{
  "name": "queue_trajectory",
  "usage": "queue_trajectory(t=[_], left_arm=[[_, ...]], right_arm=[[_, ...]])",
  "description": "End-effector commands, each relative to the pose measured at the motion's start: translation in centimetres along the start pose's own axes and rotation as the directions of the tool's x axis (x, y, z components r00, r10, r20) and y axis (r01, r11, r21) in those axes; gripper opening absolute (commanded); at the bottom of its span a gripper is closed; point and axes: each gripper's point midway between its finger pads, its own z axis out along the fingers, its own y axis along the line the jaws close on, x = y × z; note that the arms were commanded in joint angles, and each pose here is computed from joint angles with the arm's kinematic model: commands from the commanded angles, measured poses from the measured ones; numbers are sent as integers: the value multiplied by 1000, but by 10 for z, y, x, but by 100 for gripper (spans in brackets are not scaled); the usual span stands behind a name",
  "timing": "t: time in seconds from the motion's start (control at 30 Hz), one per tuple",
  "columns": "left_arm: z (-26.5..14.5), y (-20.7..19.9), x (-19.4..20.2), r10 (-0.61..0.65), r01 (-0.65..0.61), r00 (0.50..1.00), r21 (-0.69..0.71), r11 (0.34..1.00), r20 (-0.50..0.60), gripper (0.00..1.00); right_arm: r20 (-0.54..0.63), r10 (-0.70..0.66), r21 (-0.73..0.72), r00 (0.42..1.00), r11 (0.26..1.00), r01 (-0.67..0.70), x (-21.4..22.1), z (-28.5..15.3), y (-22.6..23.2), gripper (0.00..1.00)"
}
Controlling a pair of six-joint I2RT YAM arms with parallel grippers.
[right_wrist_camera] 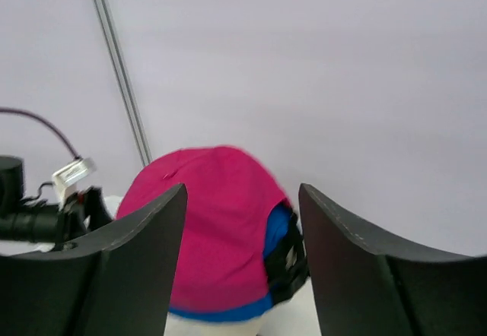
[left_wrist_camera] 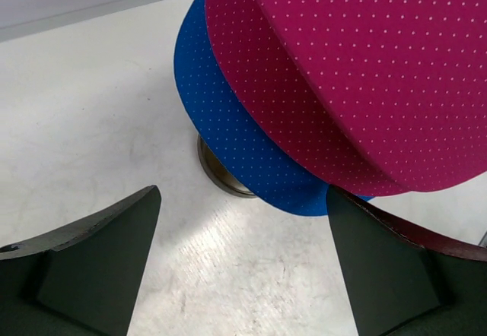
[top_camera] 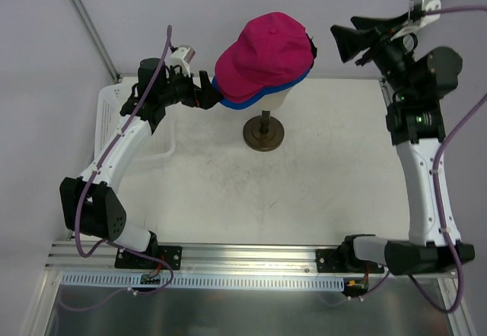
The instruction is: Stack the hats
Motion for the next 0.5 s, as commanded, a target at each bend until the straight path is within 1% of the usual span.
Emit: queue_trajectory(t=[0.0, 0.03, 0.1, 0.23, 0.47], left_arm=[[-4, -5, -31, 94, -96, 993, 27, 995, 73, 92], [-4, -5, -31, 99, -102, 992, 28, 994, 74, 92], [-5, -5, -32, 111, -114, 991, 26, 993, 78, 92], [-7, -3, -30, 115, -117, 991, 19, 993, 74, 92], [-3, 1, -25, 102, -103, 993, 19, 994, 61, 92]], right_arm=[[-172, 122, -25, 977, 991, -129, 62, 43, -43, 63], [-184, 123, -19, 975, 992, -129, 65, 49, -53, 59], [-199, 124, -9, 972, 992, -128, 74, 65, -73, 57], [-221, 109, -30, 969, 993, -118, 86, 82, -92, 53], [-242, 106, -122, 964, 983, -139, 97, 92, -89, 55]])
